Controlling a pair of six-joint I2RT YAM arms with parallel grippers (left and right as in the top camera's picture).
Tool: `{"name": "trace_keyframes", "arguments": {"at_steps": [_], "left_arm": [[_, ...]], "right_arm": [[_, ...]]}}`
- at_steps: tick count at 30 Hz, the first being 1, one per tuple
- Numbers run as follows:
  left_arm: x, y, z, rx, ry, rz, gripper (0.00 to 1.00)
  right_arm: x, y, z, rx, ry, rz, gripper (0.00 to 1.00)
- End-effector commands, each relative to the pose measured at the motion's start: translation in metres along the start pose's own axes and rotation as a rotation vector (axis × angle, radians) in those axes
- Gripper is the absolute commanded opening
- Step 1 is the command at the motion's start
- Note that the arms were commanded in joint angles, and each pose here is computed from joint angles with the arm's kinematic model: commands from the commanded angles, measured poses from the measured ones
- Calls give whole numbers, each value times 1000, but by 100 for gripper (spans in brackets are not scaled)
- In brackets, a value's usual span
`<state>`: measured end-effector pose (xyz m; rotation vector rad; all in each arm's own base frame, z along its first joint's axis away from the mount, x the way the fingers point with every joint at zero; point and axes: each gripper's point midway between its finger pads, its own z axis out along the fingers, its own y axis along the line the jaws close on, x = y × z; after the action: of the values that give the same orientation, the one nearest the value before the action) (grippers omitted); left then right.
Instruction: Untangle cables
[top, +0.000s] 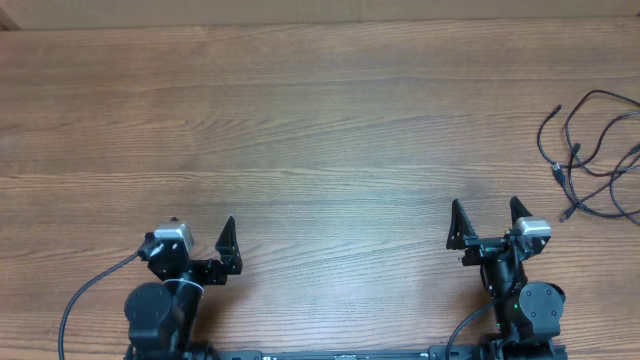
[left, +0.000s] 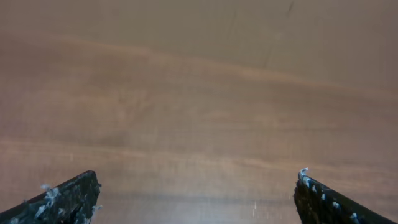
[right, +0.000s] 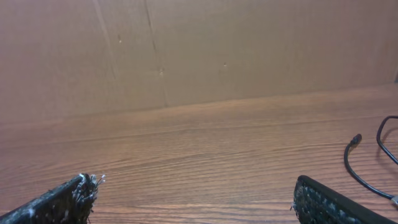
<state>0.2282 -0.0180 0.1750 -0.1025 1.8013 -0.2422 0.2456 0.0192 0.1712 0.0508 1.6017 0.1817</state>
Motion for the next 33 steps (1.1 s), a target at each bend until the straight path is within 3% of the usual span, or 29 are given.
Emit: {"name": "trace_keyframes", "arguments": {"at_steps": [1, 10, 16, 33], "left_arm": [[-4, 2, 0, 0, -70, 26, 100], [-18, 14, 12, -51, -261, 103, 99], [12, 20, 20, -66, -156, 139, 100], [10, 20, 20, -62, -164, 128, 100]], "right_arm": [[2, 4, 0, -20, -2, 4, 100], [2, 4, 0, -20, -2, 4, 100], [2, 4, 0, -20, -2, 4, 100], [2, 4, 0, -20, -2, 4, 100]]}}
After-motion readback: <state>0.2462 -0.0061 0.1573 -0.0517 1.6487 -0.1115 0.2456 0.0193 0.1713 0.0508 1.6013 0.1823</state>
